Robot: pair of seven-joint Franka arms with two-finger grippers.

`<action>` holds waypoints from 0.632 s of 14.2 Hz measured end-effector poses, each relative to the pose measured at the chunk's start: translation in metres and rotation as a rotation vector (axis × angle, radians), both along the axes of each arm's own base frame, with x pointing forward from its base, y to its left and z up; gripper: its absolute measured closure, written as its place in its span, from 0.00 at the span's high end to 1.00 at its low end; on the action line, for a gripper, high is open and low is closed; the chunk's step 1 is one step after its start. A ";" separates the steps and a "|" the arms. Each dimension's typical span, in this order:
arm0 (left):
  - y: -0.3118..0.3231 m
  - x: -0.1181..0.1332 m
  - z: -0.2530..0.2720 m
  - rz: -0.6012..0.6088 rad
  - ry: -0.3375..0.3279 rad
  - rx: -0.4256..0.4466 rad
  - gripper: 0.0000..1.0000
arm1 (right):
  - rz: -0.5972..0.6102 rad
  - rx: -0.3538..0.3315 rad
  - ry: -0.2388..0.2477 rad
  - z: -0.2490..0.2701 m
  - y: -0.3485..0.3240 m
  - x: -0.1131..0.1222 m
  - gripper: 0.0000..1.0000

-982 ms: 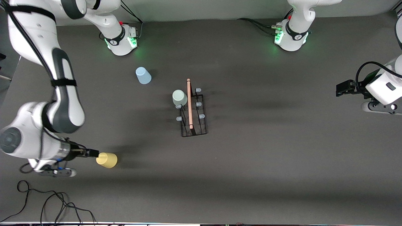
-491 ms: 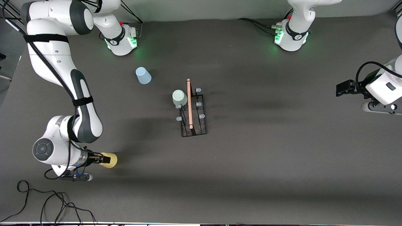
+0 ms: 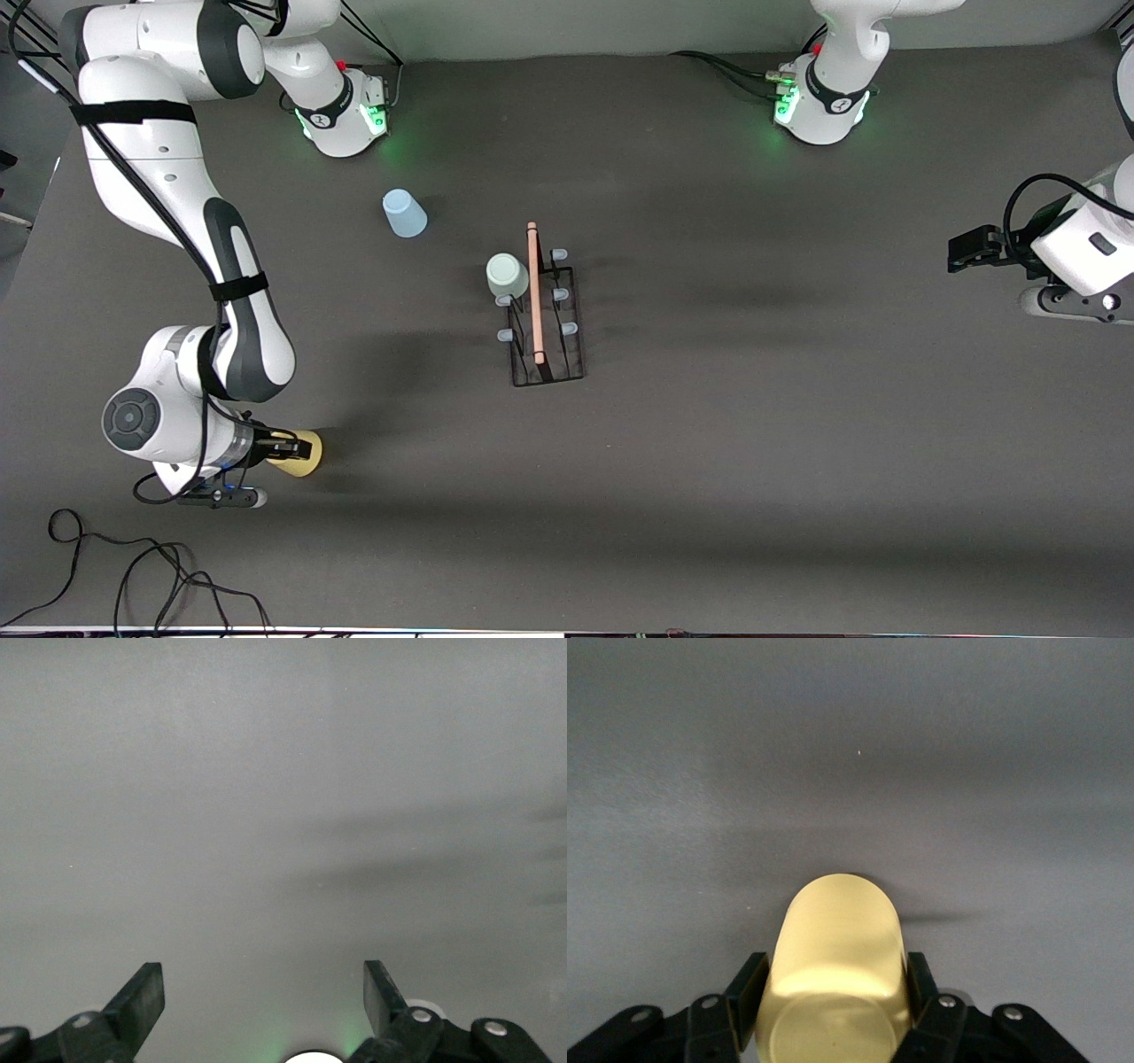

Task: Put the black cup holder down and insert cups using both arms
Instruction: 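Grasp the yellow cup with the right gripper and lift it, then carry the yellow cup with the right gripper over the rack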

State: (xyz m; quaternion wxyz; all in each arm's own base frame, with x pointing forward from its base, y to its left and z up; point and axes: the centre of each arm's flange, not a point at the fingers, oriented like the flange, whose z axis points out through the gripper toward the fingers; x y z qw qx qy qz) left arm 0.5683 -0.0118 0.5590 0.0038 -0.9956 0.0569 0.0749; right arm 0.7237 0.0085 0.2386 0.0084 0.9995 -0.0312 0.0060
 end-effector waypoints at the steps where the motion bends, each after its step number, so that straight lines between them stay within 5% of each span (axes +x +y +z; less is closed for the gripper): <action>1: 0.000 0.000 0.000 0.000 0.000 0.000 1.00 | -0.004 0.005 -0.004 0.015 0.001 0.000 0.68; 5: 0.000 0.000 0.000 0.000 0.000 0.000 1.00 | -0.069 0.038 0.025 0.129 0.008 -0.011 0.68; 9: 0.000 0.000 0.000 0.000 0.000 0.000 1.00 | -0.165 0.050 0.047 0.239 0.041 -0.048 0.68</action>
